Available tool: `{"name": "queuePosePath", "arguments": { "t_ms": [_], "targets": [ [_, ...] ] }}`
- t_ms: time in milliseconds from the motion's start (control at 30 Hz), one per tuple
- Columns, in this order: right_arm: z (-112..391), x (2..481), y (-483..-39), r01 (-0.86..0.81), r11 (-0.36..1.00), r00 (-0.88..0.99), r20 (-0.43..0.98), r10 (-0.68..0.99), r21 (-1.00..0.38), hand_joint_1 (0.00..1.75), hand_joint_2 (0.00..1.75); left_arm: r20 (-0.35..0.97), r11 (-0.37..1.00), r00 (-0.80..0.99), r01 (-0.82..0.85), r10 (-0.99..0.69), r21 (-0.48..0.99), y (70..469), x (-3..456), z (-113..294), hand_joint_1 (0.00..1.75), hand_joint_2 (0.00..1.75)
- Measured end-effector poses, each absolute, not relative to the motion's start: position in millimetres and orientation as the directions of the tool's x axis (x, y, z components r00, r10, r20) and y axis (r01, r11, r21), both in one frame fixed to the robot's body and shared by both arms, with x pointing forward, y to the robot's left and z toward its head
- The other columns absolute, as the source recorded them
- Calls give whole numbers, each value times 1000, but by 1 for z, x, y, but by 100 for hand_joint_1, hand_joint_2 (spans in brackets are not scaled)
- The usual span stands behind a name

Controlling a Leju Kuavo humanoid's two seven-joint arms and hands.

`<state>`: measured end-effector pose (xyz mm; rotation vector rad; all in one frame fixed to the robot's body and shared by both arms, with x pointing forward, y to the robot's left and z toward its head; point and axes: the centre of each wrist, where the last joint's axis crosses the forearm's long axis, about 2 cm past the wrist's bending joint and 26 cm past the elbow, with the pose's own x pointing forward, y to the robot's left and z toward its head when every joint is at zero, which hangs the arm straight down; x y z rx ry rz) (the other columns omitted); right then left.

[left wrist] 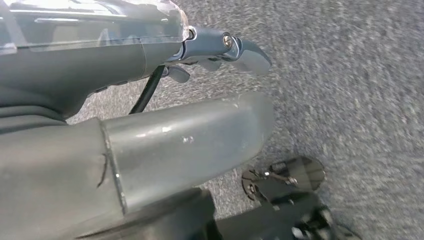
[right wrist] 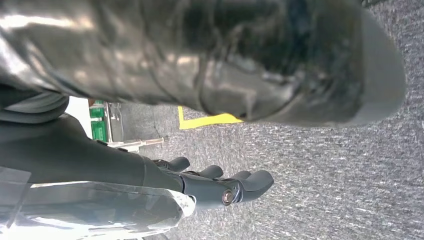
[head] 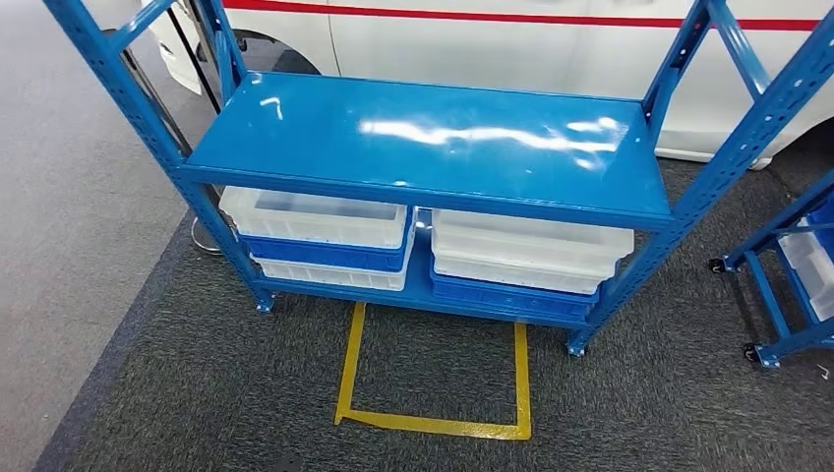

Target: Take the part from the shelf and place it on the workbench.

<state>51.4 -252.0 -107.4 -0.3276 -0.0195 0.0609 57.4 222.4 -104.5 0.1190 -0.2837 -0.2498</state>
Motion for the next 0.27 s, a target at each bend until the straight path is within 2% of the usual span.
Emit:
{"name": "queuePosePath", "arguments": {
  "t_ms": [67, 133, 200, 267],
  "targets": [
    [-107, 51, -252, -63, 943, 997, 14, 72, -327, 0, 87, 266, 962, 928, 225, -259, 152, 223, 59, -104, 0, 0],
    [-107, 52, -252, -61, 943, 998, 6, 66, -328, 0, 175, 264, 963, 929, 225, -259, 150, 223, 58, -104, 0, 87],
    [-107, 52, -252, -59, 943, 998, -8, 60, -326, 0, 175, 245, 965, 936, 223, -252, 140, 222, 56, -105, 0, 175],
    [-107, 52, -252, -62, 945, 998, -18, 60, -322, 0, 175, 224, 968, 944, 217, -242, 128, 222, 54, -105, 0, 175]
  ]
}}
